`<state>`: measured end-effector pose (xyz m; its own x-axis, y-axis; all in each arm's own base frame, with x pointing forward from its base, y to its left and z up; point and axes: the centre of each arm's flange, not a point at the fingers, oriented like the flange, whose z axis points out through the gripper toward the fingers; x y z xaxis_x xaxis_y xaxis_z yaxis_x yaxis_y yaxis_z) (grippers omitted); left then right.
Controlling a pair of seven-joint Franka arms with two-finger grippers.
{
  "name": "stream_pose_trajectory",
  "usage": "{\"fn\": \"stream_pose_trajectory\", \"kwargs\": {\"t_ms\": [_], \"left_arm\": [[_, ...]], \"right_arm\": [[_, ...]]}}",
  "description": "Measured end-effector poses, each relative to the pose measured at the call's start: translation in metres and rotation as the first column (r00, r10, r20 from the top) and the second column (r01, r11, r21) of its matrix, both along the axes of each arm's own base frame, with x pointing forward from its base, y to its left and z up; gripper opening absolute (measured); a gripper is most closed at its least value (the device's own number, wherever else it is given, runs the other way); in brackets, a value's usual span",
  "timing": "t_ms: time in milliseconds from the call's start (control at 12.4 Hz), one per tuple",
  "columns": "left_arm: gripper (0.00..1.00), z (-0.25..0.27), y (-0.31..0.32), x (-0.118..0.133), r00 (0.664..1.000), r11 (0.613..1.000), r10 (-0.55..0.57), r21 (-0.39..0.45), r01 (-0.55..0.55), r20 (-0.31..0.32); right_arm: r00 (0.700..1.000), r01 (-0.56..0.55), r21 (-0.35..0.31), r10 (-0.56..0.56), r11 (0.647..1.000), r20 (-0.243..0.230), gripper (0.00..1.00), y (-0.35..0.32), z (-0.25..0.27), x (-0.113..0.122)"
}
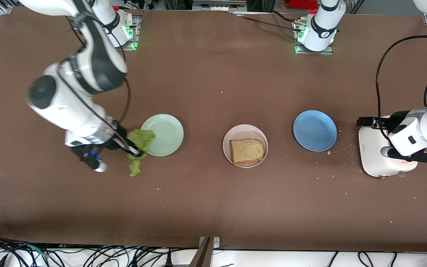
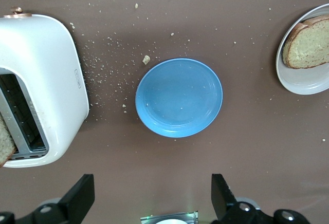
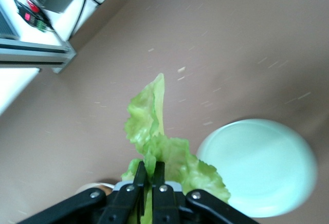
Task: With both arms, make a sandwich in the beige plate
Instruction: 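Lift the lettuce leaf with the right gripper and carry it over the beige plate, then lower the lettuce onto the bread and open the right gripper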
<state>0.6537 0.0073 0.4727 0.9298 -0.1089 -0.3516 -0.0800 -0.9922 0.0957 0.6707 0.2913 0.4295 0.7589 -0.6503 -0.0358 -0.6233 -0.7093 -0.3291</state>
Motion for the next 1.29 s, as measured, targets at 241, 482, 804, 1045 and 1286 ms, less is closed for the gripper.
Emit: {"fn": "stream_pose_trajectory", "kwargs": {"t_ms": [241, 482, 804, 1045, 1286], "left_arm": [[1.00, -0.004, 0.014, -0.001, 1.000, 1.000, 0.010, 0.000, -0.010, -0.009], [1.00, -0.008, 0.043, -0.007, 1.000, 1.000, -0.002, 0.015, 0.003, -0.018], [1.00, -0.024, 0.072, -0.034, 0.997, 0.999, -0.035, 0.019, 0.033, 0.072], [1.00, -0.027, 0.127, -0.072, 0.989, 0.997, -0.067, -0.019, 0.070, 0.129], [1.00, -0.026, 0.191, -0.091, 0.980, 0.996, -0.075, -0.031, 0.082, 0.182]], "right_arm": [[0.975, 0.211, 0.144, -0.218, 0.967, 0.032, 0.07, 0.087, -0.053, -0.013], [0.937, 0.328, 0.283, -0.348, 0.901, 0.024, 0.07, 0.161, -0.096, -0.039], [0.963, 0.219, 0.297, -0.255, 0.930, 0.090, 0.07, 0.249, -0.108, -0.087], [0.967, 0.070, 0.195, -0.114, 0.978, 0.228, 0.07, 0.276, -0.128, -0.112], [0.957, 0.019, 0.178, -0.070, 0.984, 0.282, 0.07, 0.279, -0.169, -0.109]]}}
